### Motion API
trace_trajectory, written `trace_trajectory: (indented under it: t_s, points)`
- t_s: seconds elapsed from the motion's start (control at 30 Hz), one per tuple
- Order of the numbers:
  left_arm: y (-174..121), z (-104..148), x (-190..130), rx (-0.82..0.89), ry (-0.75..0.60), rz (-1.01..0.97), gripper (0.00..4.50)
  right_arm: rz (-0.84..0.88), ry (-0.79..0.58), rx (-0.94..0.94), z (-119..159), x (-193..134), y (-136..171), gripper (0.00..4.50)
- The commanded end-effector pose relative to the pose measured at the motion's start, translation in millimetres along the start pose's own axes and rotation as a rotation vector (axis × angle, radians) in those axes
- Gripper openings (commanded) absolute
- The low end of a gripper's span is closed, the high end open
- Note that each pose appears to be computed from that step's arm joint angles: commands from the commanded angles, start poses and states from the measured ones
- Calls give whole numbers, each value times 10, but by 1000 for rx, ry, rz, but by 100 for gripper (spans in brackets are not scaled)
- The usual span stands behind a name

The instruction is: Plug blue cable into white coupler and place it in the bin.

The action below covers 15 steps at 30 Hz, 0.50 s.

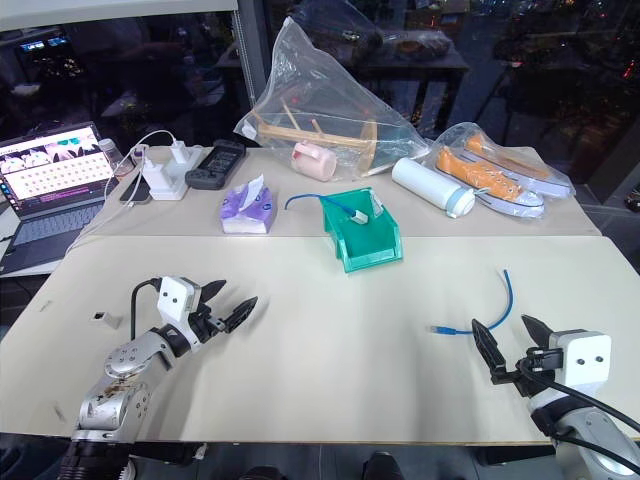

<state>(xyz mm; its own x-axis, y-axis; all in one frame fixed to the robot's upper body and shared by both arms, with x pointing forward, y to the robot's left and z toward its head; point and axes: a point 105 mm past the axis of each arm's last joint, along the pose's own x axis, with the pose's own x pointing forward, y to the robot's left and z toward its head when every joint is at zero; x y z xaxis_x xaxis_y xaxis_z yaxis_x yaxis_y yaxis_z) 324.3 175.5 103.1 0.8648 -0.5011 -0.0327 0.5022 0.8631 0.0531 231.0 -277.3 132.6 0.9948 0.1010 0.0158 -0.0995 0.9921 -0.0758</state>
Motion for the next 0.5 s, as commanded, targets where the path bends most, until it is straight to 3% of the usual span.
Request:
trace_trajectory:
  t_s: [0.03,0.13,0.2,0.5]
  points:
    - [-94,213,33,7,-32,-137,442,55,-39,-61,166,42,-47,444]
    - [-380,423,43,59,-15,-444,442,284,37,-120,206,202,53,444]
    - [-452,484,26,76,9,-540,442,382,106,-133,172,303,68,444]
    - [-571,478,-60,118,81,-655,442,630,270,-207,-87,489,133,444]
